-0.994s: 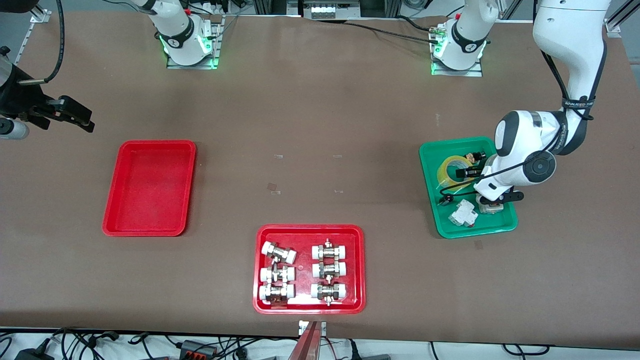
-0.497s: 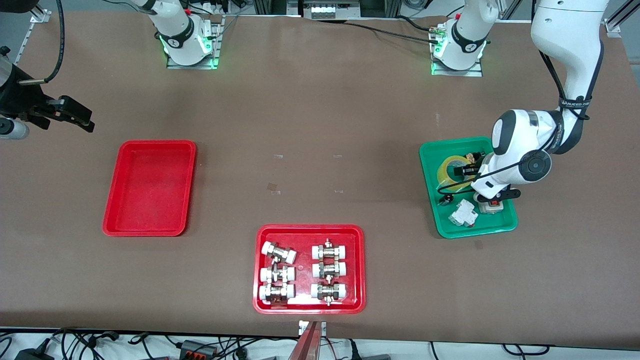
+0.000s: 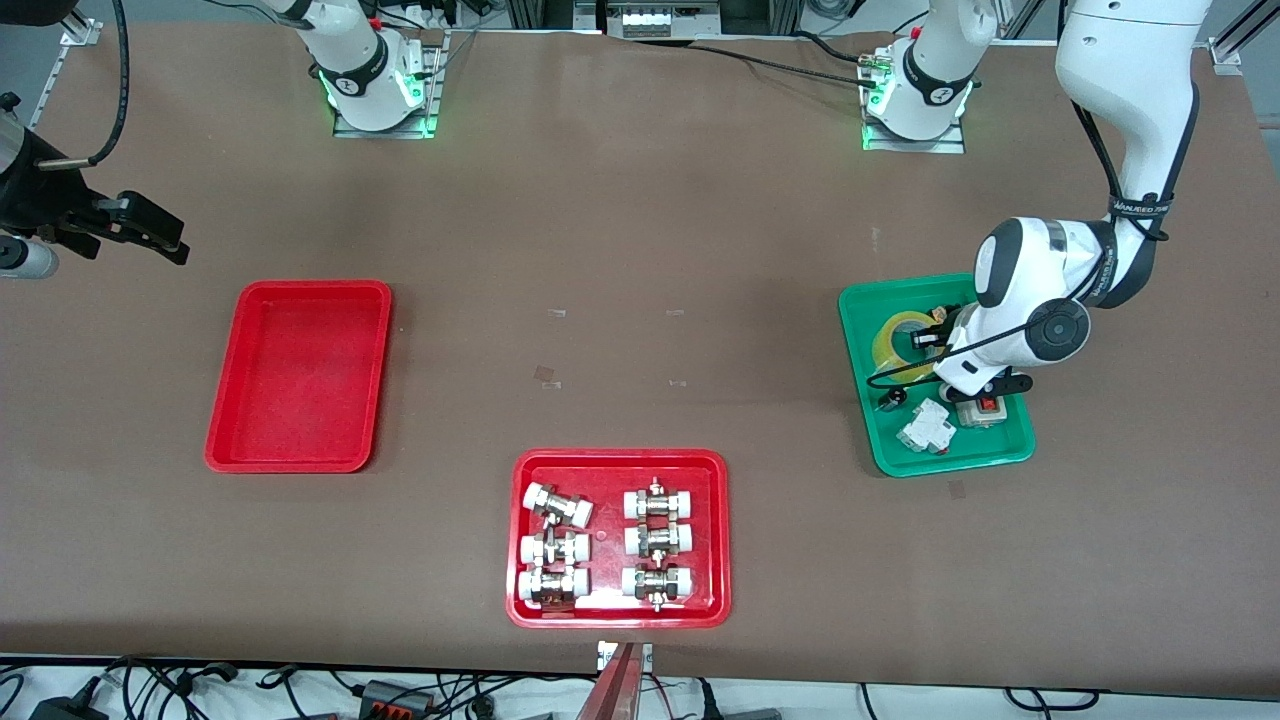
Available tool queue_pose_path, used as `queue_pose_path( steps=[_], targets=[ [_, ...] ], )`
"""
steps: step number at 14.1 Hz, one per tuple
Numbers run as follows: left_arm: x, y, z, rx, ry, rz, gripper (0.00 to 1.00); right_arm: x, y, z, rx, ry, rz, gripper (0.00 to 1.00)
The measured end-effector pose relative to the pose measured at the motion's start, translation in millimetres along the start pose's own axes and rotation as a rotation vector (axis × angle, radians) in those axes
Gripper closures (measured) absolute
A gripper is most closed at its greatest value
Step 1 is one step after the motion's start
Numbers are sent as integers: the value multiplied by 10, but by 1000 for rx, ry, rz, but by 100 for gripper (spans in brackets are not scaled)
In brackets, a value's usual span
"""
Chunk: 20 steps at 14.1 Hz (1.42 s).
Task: Left arm passes tape to right arm into tray
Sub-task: 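Grasp the tape roll rim with the left gripper and lift it, then carry the tape toward the empty red tray while the right gripper reaches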
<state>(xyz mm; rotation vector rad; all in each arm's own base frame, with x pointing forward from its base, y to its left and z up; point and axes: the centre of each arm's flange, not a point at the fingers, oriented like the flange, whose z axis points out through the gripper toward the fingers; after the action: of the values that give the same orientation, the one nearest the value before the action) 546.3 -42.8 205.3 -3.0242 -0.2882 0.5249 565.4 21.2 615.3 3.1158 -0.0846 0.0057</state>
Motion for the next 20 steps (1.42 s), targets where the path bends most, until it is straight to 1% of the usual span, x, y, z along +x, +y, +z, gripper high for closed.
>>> queue_pose_path(
  steps=[1,2,6,7,9,11,12,14,16,17,18,19,20],
  targets=[
    [4,-11,-11,-1,3,-2,76,0,0,0,0,0,0,0],
    [1,-11,-20,-2,4,-1,79,0,0,0,0,0,0,0],
    [-12,-15,-205,-6,19,2,79,0,0,0,0,0,0,0],
    [-9,-11,-358,-9,31,6,79,0,0,0,0,0,0,0],
    [-44,5,-837,-19,72,16,79,-1,0,-2,0,0,0,0],
    [-175,47,-1416,-26,103,34,79,-3,0,-2,0,-1,0,0],
    [-286,115,-1747,-25,103,51,79,-8,1,2,-1,-5,0,0],
    [-634,443,-2482,-14,96,123,79,-15,8,7,-6,-11,0,0],
    [-1026,1008,-3027,-22,143,194,79,-22,18,14,-14,-19,0,0],
    [-1164,1309,-3114,-35,152,200,79,-39,19,27,-16,-34,0,0],
    [-1229,1616,-3085,-67,134,198,79,-65,19,51,-19,-59,0,0],
    [-1217,1922,-2984,-112,109,195,79,-94,17,86,-21,-87,-1,0],
    [-1131,2247,-2857,-170,105,184,79,-114,10,123,-21,-108,-2,0]
  ],
)
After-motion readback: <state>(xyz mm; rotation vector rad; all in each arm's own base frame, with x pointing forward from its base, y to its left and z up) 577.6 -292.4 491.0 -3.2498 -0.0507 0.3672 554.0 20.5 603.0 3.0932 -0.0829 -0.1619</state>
